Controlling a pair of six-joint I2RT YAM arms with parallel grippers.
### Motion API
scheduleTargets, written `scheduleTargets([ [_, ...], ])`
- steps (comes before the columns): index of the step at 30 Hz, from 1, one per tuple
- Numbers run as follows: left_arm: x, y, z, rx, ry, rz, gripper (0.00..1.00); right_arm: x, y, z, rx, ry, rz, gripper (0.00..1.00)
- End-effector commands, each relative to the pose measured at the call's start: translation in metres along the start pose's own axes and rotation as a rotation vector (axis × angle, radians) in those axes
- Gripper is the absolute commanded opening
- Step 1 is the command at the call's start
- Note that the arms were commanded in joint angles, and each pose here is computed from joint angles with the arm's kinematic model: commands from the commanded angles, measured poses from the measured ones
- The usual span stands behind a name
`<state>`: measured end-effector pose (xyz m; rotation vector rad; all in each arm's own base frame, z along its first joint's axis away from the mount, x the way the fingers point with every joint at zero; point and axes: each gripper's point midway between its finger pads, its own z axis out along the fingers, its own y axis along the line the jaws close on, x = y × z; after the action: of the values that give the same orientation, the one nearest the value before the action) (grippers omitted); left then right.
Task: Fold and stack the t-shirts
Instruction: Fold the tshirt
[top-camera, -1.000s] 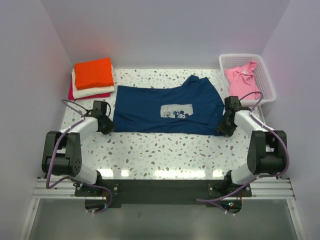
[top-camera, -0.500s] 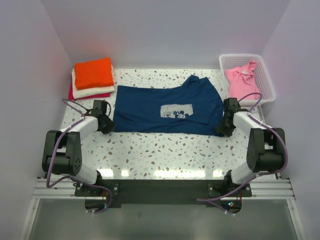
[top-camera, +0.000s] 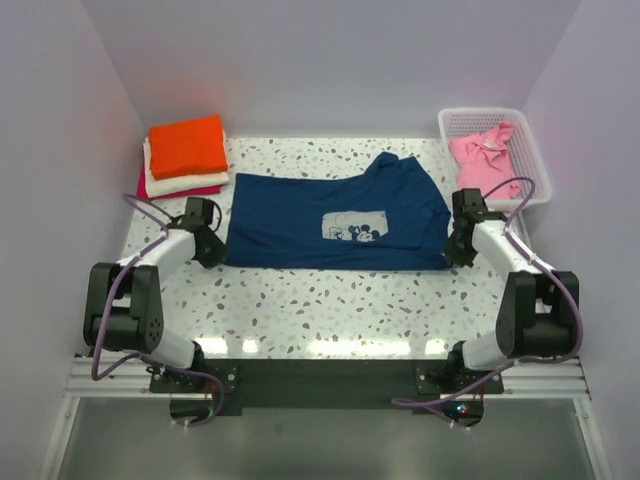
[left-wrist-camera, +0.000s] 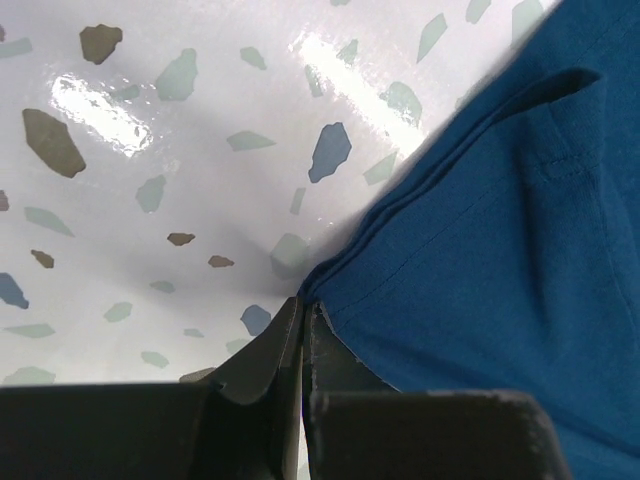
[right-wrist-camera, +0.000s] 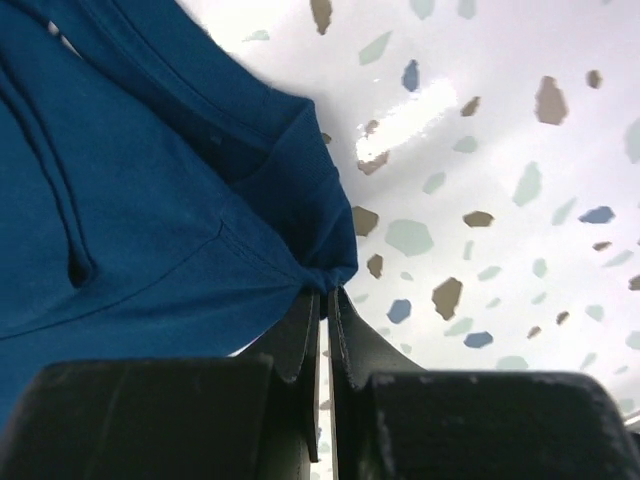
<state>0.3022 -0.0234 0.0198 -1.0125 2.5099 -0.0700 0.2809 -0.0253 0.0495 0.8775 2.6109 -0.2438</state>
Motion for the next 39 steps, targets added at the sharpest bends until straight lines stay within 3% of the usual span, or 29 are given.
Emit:
scheduleTargets([
  [1,-0.021,0.006,-0.018,-0.028,-0.07,0.015,0.0,-0.017,-0.028,-0.022,0.075,-0.058,0.019,0.0],
  [19,0.042,0.056,-0.034,-0.026,0.005,-0.054,0.0,0.05,-0.042,-0.025,-0.015,0.098,0.109,0.0],
  [21,0.046,0.059,-0.034,-0.021,0.011,-0.062,0.1,0.052,-0.041,-0.026,-0.024,0.1,0.118,0.05],
  [22,0.048,0.059,-0.036,-0.005,0.002,-0.064,0.25,0.053,-0.04,-0.027,-0.034,0.101,0.118,0.09],
  [25,0.042,0.053,-0.047,0.054,-0.04,-0.061,0.54,0.053,-0.036,-0.031,-0.069,0.105,0.113,0.24],
  [28,0.026,0.042,-0.063,0.113,-0.102,-0.05,0.66,0.05,-0.029,-0.034,-0.112,0.091,0.093,0.35],
  [29,0.02,0.037,-0.07,0.144,-0.13,-0.031,0.67,0.049,-0.028,-0.037,-0.128,0.082,0.082,0.36],
  [30,0.01,0.028,-0.078,0.185,-0.163,-0.007,0.67,0.044,-0.026,-0.041,-0.148,0.058,0.075,0.45],
  [33,-0.002,0.014,-0.088,0.226,-0.186,0.027,0.67,0.034,-0.015,-0.056,-0.222,0.001,0.052,0.54],
  [39,-0.007,-0.001,-0.076,0.24,-0.153,0.057,0.65,0.021,0.032,-0.096,-0.271,-0.112,-0.094,0.58],
])
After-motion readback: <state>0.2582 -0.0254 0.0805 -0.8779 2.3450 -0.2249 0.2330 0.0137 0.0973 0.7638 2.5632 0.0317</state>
